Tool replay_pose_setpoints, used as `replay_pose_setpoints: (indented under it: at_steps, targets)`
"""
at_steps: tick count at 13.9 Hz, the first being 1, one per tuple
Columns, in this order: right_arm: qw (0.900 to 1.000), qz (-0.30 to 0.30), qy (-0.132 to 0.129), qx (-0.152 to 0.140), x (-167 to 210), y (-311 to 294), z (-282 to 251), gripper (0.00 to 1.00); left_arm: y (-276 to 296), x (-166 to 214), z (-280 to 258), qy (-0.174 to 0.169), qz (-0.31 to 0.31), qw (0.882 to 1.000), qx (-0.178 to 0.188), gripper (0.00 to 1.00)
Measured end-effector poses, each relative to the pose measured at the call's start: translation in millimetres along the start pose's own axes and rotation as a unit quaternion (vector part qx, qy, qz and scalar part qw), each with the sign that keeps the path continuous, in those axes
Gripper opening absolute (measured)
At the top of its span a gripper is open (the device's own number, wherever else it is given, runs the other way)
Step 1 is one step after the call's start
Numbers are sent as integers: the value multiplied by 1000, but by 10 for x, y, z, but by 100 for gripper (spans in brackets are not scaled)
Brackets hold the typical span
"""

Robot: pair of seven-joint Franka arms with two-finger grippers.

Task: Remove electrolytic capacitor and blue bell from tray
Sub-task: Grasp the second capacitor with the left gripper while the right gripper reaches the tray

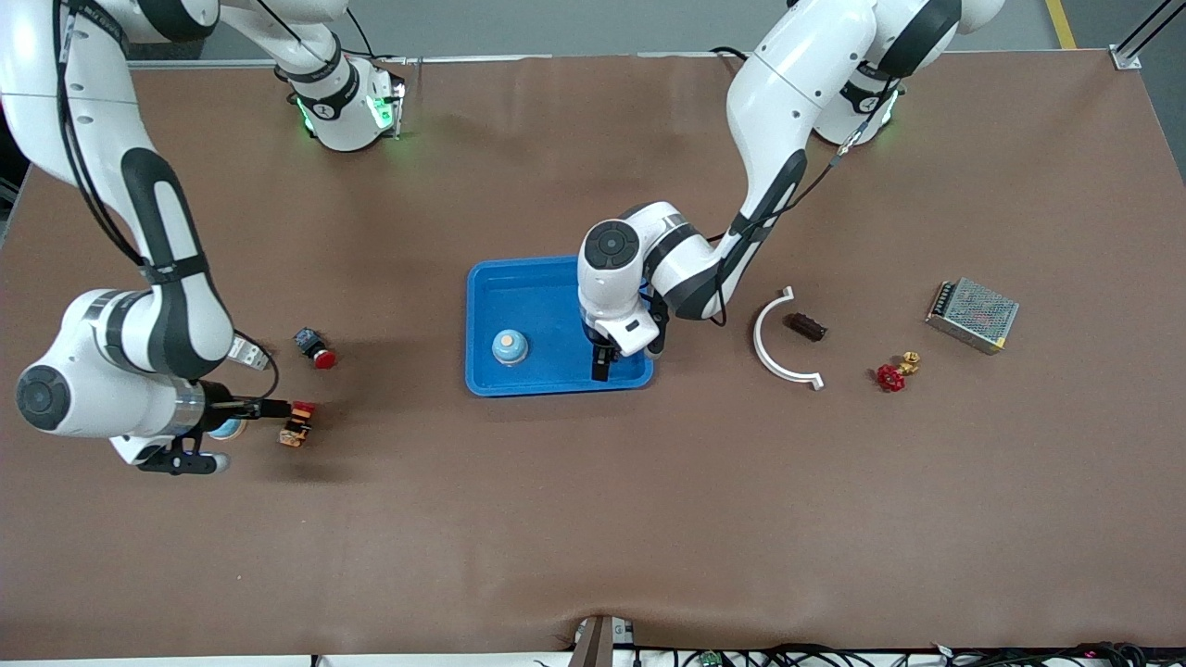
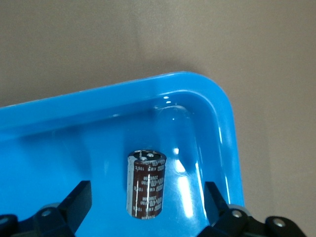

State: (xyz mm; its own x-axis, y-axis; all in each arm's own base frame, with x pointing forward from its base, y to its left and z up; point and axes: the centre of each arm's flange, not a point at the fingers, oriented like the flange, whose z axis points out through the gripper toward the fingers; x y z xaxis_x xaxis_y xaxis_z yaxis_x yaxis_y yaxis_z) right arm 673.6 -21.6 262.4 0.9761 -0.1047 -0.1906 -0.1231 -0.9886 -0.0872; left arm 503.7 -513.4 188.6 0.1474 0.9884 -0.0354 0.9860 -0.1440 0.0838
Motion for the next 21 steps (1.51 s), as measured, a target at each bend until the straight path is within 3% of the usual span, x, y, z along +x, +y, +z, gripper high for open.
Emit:
replay_pose_setpoints:
  at_steps: [3, 7, 10, 16, 21]
  targets:
    - [999, 50, 5, -6, -172, -552, -61, 100, -3, 4, 12, 1, 0, 1000, 1, 100]
    - [994, 94, 50, -4, -489, -1101, 117, 100, -21, 7, 64, 3, 1, 1000, 4, 100]
    - [991, 120, 53, -7, -745, -1595, 354, 100, -76, 12, 120, 9, 5, 1000, 9, 96]
    - [982, 167, 87, 13, -1252, -2811, 633, 100, -96, -2, 104, 12, 8, 1000, 11, 34]
    - [980, 179, 87, 13, -1516, -3240, 967, 100, 80, 71, -364, 29, 17, 999, 7, 35]
